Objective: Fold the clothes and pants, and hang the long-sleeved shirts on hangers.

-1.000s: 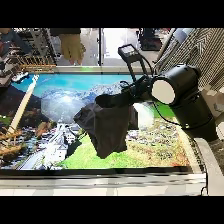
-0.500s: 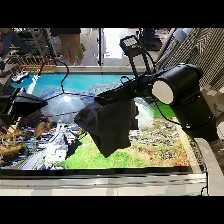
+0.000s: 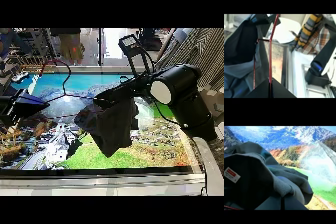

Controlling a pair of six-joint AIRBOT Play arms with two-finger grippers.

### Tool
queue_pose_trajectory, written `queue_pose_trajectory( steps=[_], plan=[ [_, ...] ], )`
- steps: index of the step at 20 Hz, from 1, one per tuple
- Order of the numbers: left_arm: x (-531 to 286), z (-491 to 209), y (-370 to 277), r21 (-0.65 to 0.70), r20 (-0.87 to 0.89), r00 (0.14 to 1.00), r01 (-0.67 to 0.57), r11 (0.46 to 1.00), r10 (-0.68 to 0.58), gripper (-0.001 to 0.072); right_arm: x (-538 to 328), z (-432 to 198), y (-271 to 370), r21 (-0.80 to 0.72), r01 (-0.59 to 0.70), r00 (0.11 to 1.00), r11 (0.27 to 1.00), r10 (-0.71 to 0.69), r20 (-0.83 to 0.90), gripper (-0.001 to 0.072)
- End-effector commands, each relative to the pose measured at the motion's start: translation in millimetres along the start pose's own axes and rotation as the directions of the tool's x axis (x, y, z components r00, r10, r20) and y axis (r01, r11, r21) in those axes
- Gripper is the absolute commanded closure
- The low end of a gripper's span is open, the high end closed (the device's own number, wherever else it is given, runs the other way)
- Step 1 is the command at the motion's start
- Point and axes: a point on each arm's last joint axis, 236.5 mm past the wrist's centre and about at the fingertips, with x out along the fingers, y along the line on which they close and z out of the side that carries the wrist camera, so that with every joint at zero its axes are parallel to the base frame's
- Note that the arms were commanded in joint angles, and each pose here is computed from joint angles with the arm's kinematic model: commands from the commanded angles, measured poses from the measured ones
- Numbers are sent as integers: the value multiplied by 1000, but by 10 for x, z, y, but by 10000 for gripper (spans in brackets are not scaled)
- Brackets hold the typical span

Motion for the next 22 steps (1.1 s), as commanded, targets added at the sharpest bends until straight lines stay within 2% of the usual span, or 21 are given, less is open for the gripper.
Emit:
queue_pose_trajectory(
  steps=[1,9,15,19,22],
  plan=[
    [74,159,135,-17,70,997,-41,999,42,693,17,17,91,5,-16,1000,1000,16,6,695],
    [533,260,762,-44,105,956,-272,961,275,696,3,3,77,134,-4,1000,991,4,1,696],
    [732,136,905,-93,106,941,-312,946,321,697,-129,73,37,207,-9,999,978,1,38,697],
    [701,203,923,-80,117,929,-345,935,352,697,-160,123,-373,277,128,987,952,-150,60,697],
    [589,141,954,-91,65,912,-398,913,404,697,-34,123,-653,364,173,977,915,-205,52,697]
  ],
)
